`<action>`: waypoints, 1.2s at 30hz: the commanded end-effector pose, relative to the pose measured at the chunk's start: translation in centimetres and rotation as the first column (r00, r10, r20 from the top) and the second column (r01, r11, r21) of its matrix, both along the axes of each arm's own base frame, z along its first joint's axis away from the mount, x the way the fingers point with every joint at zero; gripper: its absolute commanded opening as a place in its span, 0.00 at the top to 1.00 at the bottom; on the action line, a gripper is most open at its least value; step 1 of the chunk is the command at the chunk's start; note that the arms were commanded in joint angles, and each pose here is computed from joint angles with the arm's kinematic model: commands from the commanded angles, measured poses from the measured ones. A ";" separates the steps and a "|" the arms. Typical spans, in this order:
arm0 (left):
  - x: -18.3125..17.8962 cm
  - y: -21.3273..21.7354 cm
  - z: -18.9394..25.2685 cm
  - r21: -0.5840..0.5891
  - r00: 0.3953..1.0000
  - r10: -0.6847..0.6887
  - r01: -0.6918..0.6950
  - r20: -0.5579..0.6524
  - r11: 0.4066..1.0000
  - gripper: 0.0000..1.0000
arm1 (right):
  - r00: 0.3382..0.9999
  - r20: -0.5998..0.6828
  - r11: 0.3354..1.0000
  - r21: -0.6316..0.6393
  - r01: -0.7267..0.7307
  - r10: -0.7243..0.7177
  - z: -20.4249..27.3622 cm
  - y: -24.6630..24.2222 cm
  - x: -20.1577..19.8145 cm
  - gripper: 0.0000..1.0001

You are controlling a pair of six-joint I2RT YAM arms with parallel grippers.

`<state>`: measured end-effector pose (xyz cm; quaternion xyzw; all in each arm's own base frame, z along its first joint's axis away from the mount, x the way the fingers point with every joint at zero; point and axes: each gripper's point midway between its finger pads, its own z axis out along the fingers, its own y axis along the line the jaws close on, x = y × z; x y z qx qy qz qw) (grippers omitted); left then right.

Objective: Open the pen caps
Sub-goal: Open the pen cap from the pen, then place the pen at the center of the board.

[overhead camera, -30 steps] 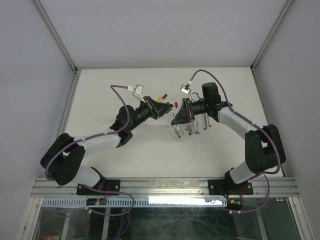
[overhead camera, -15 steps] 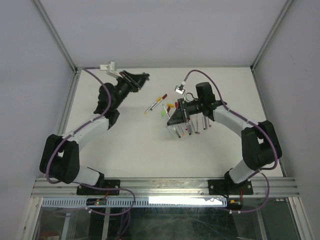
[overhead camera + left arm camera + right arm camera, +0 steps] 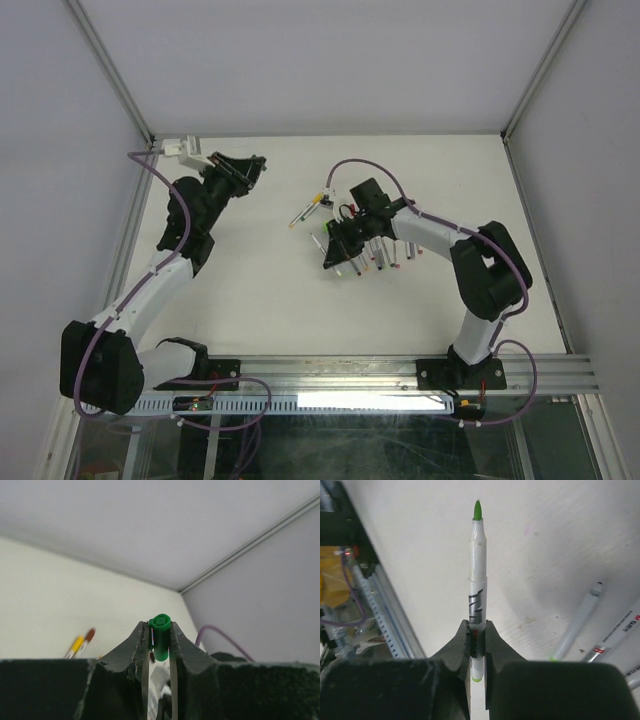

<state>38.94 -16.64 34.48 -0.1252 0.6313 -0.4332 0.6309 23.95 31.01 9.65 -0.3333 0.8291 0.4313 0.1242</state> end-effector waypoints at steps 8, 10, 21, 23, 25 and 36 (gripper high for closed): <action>-5.8 -0.7 -15.3 -0.031 0.868 -0.050 0.040 -0.494 0.999 1.00 | 0.990 0.141 0.908 -0.413 0.075 -0.018 -5.2 -1.9 1.7 0.96; -6.0 -1.6 -16.0 -0.023 0.859 -0.046 0.040 -0.510 0.999 1.00 | 0.991 0.130 0.886 -0.458 0.069 -0.009 -6.0 -2.1 1.5 0.95; -5.9 -4.8 -20.7 -0.043 0.793 -0.040 0.017 -0.608 0.999 1.00 | 0.993 0.117 0.829 -0.556 0.061 0.005 -7.4 -3.2 1.6 0.83; -5.7 -5.0 -20.9 -0.050 0.793 -0.045 0.018 -0.608 0.999 1.00 | 0.994 0.108 0.825 -0.563 0.053 0.010 -7.6 -3.2 1.5 0.82; -5.5 -5.2 -21.0 -0.051 0.790 -0.045 0.018 -0.611 0.999 1.00 | 0.995 0.096 0.819 -0.572 0.044 0.014 -7.8 -3.4 1.4 0.79; -5.3 -6.8 -23.4 -0.066 0.760 -0.054 0.015 -0.648 0.998 1.00 | 0.997 0.074 0.806 -0.592 0.021 0.028 -8.2 -3.6 1.2 0.72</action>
